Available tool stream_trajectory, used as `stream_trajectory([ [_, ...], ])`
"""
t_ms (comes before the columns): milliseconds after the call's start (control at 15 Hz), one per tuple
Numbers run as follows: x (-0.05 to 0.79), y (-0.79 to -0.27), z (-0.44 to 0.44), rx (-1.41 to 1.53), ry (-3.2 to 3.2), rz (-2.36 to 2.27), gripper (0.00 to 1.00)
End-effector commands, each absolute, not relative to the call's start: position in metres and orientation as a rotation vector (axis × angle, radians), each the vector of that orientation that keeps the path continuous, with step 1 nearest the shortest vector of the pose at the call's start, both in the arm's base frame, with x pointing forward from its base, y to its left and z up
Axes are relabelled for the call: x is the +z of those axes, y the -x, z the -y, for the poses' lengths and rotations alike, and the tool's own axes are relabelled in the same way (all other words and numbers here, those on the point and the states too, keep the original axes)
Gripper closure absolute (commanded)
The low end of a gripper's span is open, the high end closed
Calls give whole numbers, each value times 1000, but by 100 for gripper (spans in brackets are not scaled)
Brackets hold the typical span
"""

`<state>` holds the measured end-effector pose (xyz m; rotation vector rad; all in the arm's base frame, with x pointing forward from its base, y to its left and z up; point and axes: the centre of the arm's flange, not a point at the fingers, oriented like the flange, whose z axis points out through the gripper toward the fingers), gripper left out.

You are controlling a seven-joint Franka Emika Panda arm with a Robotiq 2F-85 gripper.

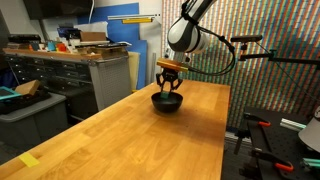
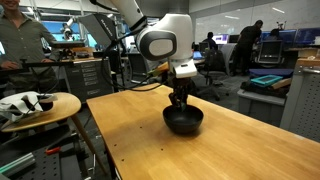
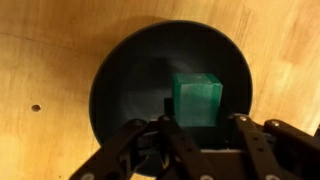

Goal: Put the green cube inside the black bowl

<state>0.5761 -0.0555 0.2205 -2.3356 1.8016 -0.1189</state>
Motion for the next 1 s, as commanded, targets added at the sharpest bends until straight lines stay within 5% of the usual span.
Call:
stream_trajectory([
  [0, 207, -588, 59, -162, 2298, -1883, 83],
  [467, 169, -598, 53, -130, 2331, -1966, 83],
  [600, 167, -599, 53, -134, 2343, -1978, 32],
  [733, 169, -595, 54, -139, 2343, -1988, 29],
  [933, 179, -582, 56, -147, 2332, -1989, 3],
])
